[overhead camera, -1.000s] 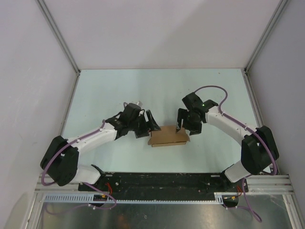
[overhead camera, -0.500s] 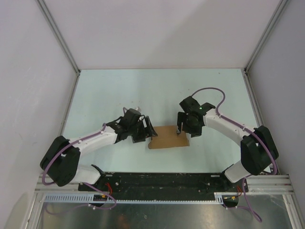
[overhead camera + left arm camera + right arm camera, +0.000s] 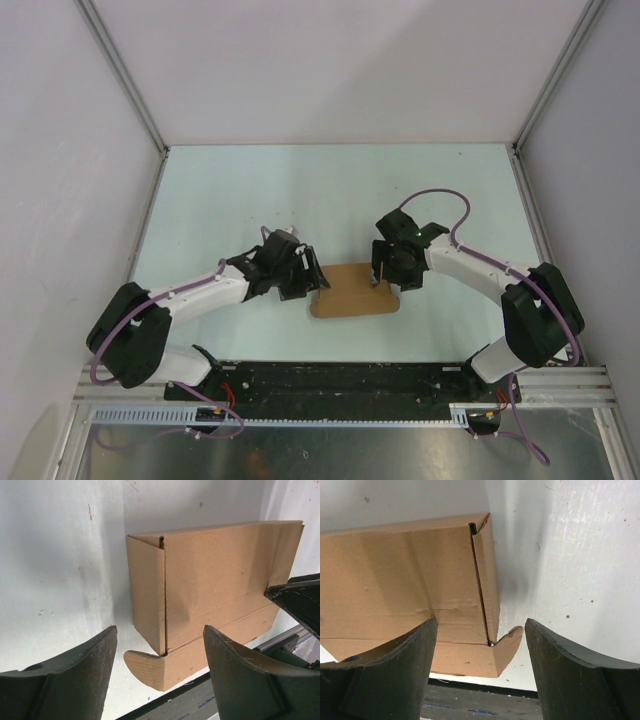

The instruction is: Fold the paper box

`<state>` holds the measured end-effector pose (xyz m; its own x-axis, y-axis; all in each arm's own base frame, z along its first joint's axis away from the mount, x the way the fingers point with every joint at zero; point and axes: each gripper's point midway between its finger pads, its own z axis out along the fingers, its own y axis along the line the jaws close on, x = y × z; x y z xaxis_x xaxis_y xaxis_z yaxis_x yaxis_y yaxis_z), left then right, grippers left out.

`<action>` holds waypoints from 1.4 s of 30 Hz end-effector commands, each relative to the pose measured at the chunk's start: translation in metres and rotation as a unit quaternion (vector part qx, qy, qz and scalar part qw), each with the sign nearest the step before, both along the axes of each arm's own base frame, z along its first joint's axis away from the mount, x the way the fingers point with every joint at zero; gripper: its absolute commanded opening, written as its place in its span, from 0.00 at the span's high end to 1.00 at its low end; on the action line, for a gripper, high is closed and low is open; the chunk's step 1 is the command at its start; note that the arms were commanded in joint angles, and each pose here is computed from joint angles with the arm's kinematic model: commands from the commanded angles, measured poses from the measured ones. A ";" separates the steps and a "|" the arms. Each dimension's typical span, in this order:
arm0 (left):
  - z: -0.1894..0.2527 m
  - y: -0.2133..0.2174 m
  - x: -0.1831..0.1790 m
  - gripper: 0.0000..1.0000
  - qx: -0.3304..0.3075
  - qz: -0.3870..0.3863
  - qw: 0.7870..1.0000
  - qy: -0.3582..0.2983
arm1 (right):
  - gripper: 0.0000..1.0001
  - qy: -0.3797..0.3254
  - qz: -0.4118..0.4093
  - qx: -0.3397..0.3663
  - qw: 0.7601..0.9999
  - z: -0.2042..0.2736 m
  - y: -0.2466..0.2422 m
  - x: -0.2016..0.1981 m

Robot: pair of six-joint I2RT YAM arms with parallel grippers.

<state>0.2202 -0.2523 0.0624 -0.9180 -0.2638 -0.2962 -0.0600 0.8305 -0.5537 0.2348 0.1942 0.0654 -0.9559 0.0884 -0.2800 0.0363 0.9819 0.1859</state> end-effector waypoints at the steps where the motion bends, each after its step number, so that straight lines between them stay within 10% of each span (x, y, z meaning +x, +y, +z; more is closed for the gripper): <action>1: -0.005 0.002 0.001 0.28 0.012 -0.006 1.000 -0.016 | 0.24 -0.027 0.000 -0.001 1.000 0.003 -0.001 0.007; 7: -0.011 0.004 -0.001 0.52 0.022 -0.006 1.000 -0.015 | 0.24 -0.024 0.000 -0.004 1.000 0.000 -0.001 0.006; 42: -0.017 0.003 0.001 0.51 0.042 -0.018 0.999 -0.023 | 0.27 -0.076 0.032 0.024 0.996 -0.009 0.006 0.008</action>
<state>0.2175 -0.2524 0.0497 -0.9199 -0.2295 -0.3180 -0.0307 0.8505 -0.5250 0.2394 0.1996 0.0573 -0.9195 0.0402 -0.3911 -0.0561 0.9711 0.2319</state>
